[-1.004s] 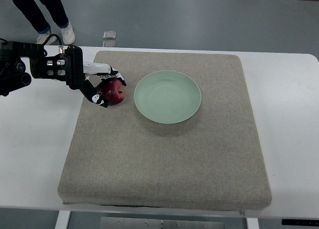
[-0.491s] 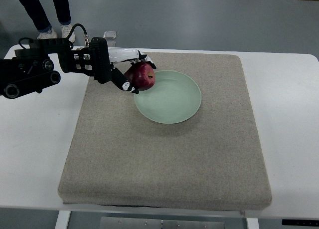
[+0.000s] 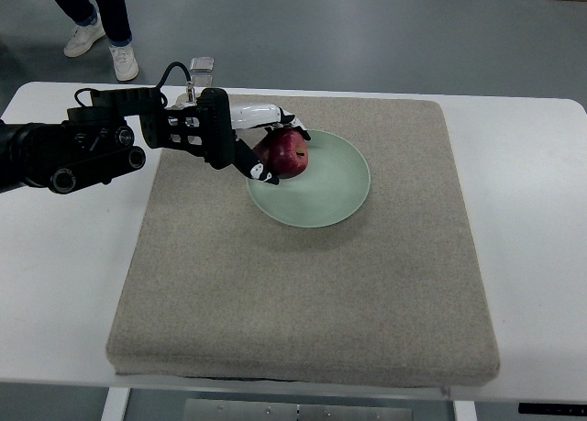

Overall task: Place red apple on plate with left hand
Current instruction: 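Lift the apple with the left hand and carry it onto the green plate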

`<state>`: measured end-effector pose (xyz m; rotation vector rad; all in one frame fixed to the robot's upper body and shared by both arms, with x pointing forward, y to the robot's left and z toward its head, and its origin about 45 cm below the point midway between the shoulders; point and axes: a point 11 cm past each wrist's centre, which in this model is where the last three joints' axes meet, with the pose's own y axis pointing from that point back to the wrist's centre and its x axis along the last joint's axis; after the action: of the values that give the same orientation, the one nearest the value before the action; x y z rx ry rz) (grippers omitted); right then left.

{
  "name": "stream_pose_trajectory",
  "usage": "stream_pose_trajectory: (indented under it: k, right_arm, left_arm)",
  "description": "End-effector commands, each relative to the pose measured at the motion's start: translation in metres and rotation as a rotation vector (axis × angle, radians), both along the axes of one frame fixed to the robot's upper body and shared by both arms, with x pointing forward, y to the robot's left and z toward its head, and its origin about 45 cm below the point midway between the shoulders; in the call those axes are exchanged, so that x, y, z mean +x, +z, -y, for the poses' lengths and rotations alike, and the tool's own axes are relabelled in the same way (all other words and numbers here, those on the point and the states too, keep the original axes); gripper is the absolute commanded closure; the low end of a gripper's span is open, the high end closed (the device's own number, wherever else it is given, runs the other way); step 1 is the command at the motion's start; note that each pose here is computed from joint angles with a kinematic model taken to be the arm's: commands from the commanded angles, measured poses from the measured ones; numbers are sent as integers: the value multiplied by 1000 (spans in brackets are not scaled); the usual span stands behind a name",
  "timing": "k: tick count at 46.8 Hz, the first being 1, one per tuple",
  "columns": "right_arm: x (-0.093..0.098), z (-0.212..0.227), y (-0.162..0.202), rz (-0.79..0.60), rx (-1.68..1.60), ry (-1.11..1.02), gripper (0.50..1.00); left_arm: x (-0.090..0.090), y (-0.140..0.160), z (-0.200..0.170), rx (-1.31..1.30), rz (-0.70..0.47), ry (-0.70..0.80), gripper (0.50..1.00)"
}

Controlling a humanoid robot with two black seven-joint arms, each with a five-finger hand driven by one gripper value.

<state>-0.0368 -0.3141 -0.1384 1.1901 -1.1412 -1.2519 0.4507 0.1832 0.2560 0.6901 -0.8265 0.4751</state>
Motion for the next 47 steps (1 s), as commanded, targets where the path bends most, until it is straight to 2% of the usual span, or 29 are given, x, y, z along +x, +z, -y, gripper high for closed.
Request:
stream_pose_trajectory:
  k: [1,6,19,23,29,31,35,41,43,47]
  right_arm:
    - [0,0,0,0,0,0,568]
    - [0,0,0,1,0,-1,568]
    - [0,0,0,0,0,0,568]
    - [0,0,0,1,0,-1,568]
    - [0,0,0,0,0,0,570]
    - [0,0,0,0,0,0,570]
    - [0,0,0,0,0,0,570]
    - [0,0,0,0,0,0,568]
    - [0,0,0,0,0,0,568]
    - [0,0,0,0,0,0,570]
  left_arm:
    - [0,0,1,-3,-2,0,793]
    - [-4,-8,7,-10,-16,-12,772]
    - [-5,-11,12,-29,-23,-12,767]
    - [-5,-12,11,-28,-24,-9,735]
    - [-3,-12,11,-28,-21,-6,720]
    - [-4,-12,13,-32,-22,-8,688]
    - [-4,-13,15,-34,-24,-13,656]
    - [-5,-14,17,-36,-26,-17,645]
    - [-5,-14,17,-36,-26,-17,615]
    - [-5,-14,18,-35,-27,-19,598]
